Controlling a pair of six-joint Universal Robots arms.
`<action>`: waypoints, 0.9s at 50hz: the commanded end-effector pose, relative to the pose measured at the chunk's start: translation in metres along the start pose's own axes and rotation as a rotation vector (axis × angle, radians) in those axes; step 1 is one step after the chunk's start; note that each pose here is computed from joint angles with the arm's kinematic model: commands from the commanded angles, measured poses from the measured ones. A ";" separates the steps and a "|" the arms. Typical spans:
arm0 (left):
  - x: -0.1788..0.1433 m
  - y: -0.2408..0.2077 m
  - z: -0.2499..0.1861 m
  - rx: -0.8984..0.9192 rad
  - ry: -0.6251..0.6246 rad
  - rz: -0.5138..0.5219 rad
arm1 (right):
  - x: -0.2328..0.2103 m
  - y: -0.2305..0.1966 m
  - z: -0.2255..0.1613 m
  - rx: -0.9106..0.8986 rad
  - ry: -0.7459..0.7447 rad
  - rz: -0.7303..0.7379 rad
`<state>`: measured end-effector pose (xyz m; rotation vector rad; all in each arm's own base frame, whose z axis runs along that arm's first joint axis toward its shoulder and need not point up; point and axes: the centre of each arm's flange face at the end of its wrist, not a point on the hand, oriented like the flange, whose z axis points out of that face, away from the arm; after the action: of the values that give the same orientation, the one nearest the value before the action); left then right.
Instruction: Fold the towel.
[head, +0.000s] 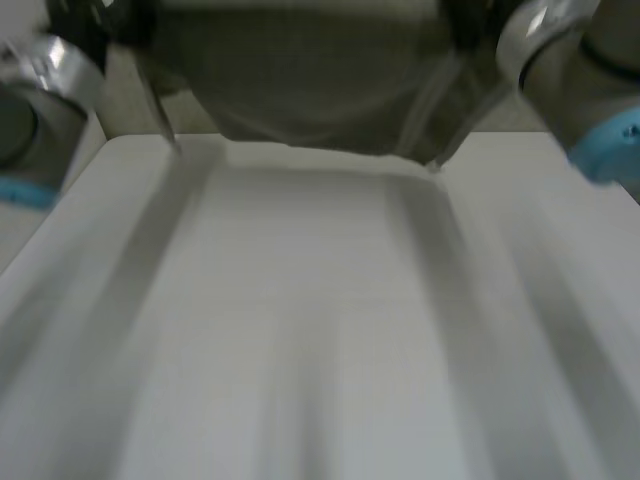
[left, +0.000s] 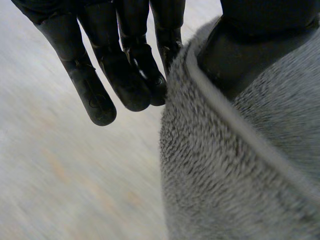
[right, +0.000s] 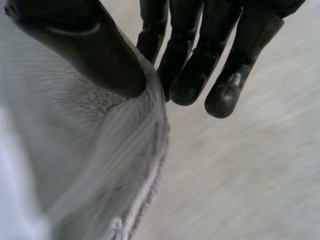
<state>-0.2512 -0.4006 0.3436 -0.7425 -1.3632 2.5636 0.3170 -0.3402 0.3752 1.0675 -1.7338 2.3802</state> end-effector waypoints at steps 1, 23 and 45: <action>0.042 0.075 -0.071 -0.266 0.206 -0.066 | -0.057 0.097 -0.042 -0.391 -0.387 -0.133; 0.074 0.150 -0.144 -0.522 0.280 0.037 | -0.030 0.119 -0.112 -0.430 -0.209 0.045; 0.046 0.163 -0.154 -0.611 0.161 0.067 | -0.008 0.177 -0.122 -0.476 -0.015 0.209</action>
<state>-0.2102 -0.3649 0.1169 -1.0894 -2.0758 2.0502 0.1972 -0.2986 0.2071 0.9210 -2.3584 1.8592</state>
